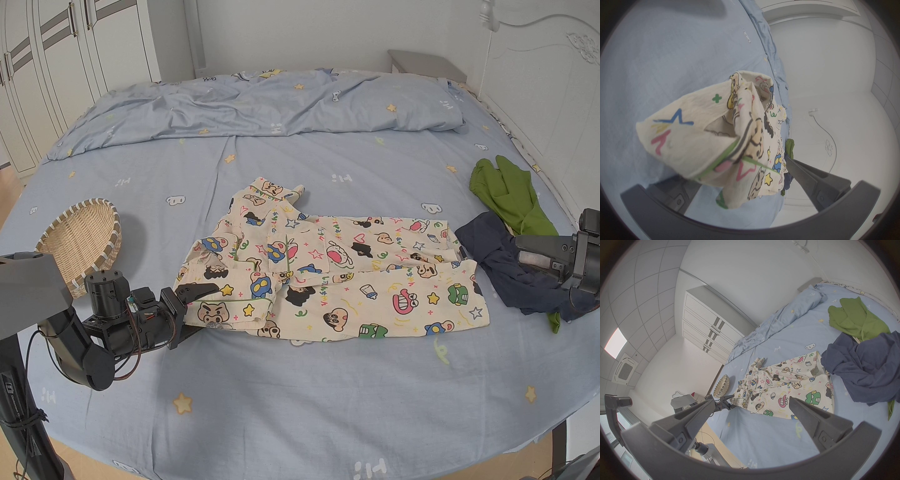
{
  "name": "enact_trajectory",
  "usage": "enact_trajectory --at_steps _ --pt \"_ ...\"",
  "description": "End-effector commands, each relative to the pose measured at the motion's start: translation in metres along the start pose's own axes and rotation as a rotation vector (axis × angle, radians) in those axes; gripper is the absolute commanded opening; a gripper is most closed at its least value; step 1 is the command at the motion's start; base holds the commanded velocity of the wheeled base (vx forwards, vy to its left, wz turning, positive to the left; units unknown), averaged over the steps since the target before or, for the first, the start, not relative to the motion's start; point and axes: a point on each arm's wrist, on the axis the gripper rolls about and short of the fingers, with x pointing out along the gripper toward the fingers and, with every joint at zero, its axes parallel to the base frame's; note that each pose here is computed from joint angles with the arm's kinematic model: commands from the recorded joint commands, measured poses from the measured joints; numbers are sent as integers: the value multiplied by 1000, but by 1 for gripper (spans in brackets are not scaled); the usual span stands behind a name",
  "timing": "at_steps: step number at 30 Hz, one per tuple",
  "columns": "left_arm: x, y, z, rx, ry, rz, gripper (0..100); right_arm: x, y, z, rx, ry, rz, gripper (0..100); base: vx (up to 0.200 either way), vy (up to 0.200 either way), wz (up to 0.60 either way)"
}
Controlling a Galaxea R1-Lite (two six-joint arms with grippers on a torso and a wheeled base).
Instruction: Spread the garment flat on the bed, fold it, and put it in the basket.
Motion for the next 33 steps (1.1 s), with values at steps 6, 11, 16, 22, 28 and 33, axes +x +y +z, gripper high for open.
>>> enact_trajectory --at_steps 6,11,16,22,28,33 --pt "6 4 6 -1 -25 7 0 -2 2 0 -7 -6 2 100 0 0 0" --pt "7 4 6 -2 -23 8 0 -2 2 0 -5 -6 -2 100 0 0 0" --pt "7 4 6 -1 -23 8 0 -4 -5 -16 46 19 -27 100 0 0 0" --pt "7 4 3 -3 -12 12 0 5 -46 -53 218 130 -106 100 0 0 0" --pt "4 6 2 -13 -10 24 0 28 -132 -77 375 211 -206 100 0 0 0" --pt "2 5 -1 -14 -4 24 0 34 -159 -87 402 219 -225 100 0 0 0"
